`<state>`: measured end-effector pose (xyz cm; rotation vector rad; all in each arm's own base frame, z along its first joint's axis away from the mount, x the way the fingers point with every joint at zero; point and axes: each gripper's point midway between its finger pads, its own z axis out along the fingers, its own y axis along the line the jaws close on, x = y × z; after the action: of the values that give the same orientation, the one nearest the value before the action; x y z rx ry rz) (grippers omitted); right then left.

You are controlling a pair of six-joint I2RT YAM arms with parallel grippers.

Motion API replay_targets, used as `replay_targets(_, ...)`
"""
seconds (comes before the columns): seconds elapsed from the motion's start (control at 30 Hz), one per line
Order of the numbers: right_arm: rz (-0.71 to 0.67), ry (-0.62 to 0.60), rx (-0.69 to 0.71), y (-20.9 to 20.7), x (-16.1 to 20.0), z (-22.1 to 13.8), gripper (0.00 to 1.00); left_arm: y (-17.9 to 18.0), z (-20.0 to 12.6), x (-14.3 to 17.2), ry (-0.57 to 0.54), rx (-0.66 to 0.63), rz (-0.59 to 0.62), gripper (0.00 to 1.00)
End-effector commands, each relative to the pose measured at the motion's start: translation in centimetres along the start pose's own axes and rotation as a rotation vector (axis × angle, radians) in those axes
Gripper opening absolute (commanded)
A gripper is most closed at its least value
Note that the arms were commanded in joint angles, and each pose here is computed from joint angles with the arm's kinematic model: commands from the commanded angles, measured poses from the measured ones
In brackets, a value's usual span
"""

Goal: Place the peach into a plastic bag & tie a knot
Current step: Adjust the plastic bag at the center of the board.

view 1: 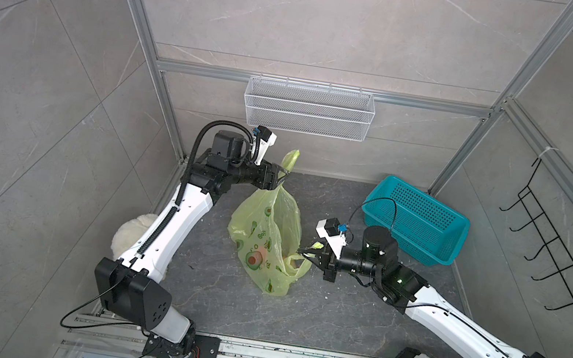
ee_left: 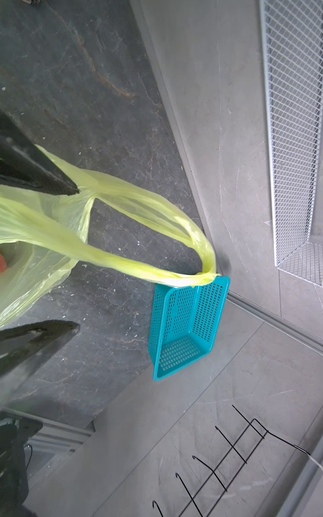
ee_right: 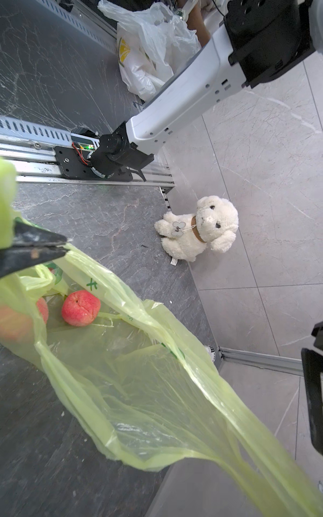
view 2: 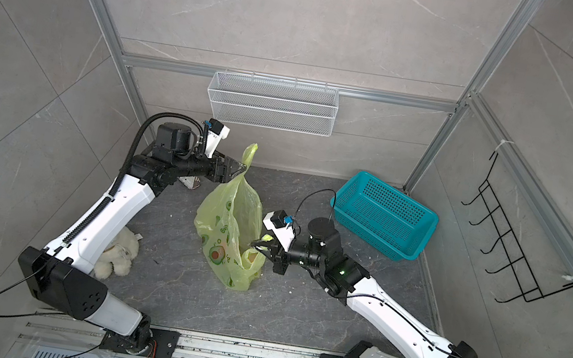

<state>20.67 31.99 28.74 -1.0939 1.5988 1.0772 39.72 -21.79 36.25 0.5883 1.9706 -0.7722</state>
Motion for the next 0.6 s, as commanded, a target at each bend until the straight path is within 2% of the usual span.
replay_targets(0.0, -0.006, -0.026, -0.033, 0.7, -0.5, -0.4, 0.0, -0.4, 0.4, -2.3, -0.065, 0.038, 0.11, 0.72)
replay_targets(0.13, -0.004, -0.026, -0.038, 0.8, -0.5, -0.4, 0.0, -1.4, 1.0, -3.2, -0.122, 0.123, 0.128, 0.7)
replay_targets(0.23, -0.006, -0.028, -0.041, 0.9, -0.6, -0.5, 0.0, -0.8, 2.4, -3.0, -0.094, 0.141, 0.12, 0.66)
replay_targets(0.57, -0.004, -0.026, -0.045, 0.9, -0.6, -0.6, 0.0, -0.1, 4.7, -3.2, -0.109, 0.211, 0.102, 0.55)
